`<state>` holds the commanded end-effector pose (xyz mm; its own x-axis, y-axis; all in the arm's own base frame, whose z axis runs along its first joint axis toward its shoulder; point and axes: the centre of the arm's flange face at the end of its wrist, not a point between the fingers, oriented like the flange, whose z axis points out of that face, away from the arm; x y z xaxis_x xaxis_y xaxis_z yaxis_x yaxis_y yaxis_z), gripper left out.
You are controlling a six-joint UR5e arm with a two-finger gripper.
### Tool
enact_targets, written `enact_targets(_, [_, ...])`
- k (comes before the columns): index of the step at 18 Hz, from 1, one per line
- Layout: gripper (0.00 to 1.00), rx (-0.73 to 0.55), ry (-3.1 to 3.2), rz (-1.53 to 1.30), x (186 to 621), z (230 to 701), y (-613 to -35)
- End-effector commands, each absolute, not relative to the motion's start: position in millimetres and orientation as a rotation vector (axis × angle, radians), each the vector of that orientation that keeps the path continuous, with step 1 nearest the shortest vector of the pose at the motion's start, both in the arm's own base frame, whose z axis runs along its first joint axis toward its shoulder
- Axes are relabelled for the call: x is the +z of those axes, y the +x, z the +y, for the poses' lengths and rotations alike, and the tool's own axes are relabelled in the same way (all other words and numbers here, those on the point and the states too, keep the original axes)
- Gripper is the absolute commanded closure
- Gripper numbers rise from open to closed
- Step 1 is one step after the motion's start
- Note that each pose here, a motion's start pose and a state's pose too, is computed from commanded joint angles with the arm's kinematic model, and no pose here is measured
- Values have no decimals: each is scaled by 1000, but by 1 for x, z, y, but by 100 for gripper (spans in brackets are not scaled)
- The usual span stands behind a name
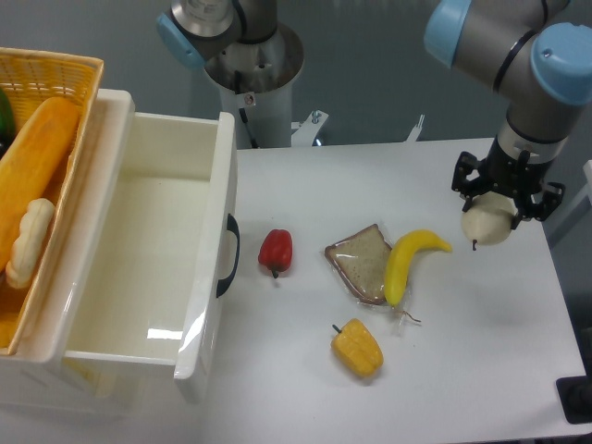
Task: Place the pear in the upper white drawer
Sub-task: 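Lift the held pale pear with the gripper away from the banana, then carry the pear over to the open white drawer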
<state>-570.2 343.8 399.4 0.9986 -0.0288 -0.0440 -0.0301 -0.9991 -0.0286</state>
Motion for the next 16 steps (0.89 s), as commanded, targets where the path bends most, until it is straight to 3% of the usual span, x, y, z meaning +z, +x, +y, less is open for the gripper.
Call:
enact_targets(9, [77,50,-3095,13,410,367,-522])
enact_targets(16, [80,71,-2965,15,466,392,-443])
